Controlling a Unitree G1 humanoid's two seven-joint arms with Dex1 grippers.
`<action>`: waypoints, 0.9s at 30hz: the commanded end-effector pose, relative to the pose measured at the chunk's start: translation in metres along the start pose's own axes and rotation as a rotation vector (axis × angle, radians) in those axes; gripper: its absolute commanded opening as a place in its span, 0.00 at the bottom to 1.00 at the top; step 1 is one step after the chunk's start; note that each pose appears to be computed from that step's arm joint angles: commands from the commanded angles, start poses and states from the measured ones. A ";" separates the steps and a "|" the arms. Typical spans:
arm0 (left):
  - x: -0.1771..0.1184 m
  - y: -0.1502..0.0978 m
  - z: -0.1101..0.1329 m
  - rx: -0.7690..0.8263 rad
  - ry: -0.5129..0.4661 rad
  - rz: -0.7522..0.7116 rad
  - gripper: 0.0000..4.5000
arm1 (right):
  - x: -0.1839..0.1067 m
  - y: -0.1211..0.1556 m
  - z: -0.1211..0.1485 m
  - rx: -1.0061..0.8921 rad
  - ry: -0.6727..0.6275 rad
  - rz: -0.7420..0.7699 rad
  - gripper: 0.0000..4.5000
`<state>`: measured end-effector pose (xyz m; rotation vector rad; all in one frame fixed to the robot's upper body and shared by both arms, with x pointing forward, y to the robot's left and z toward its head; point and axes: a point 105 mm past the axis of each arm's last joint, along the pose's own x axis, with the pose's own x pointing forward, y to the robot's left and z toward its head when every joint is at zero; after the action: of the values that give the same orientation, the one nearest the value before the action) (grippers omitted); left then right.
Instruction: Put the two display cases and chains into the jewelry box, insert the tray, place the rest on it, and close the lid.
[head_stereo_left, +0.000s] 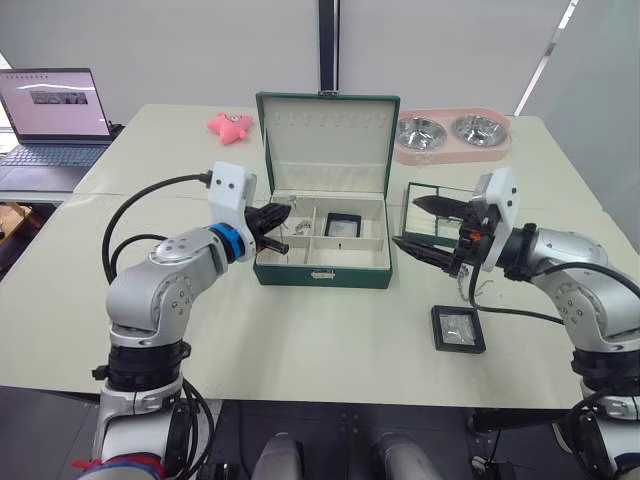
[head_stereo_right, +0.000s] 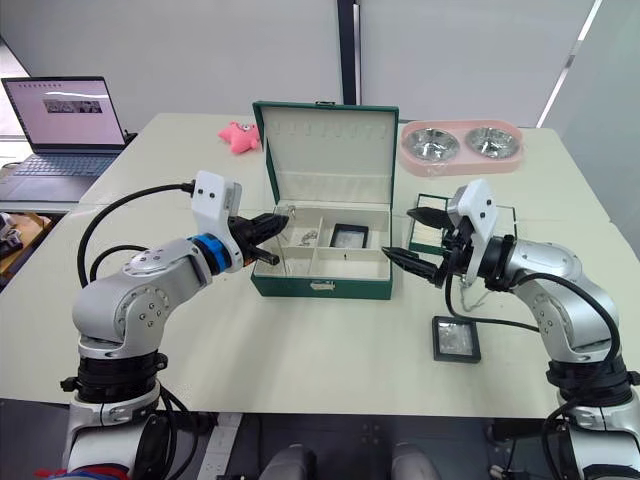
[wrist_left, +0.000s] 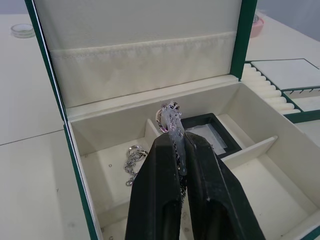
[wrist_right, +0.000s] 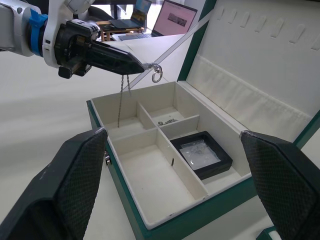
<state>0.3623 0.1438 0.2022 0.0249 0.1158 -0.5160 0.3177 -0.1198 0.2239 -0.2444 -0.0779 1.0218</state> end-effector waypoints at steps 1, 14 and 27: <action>-0.002 -0.002 -0.002 0.018 -0.013 -0.011 0.01 | -0.005 0.000 0.014 -0.047 -0.035 -0.006 1.00; -0.003 -0.004 -0.021 0.002 0.028 -0.002 0.01 | -0.004 -0.001 0.012 -0.042 -0.030 -0.004 1.00; 0.000 -0.008 -0.016 -0.004 0.010 -0.025 0.74 | -0.002 -0.001 0.011 -0.039 -0.035 -0.003 1.00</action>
<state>0.3571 0.1418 0.1704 0.0107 0.1923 -0.5231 0.3183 -0.1204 0.2233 -0.2443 -0.0763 1.0207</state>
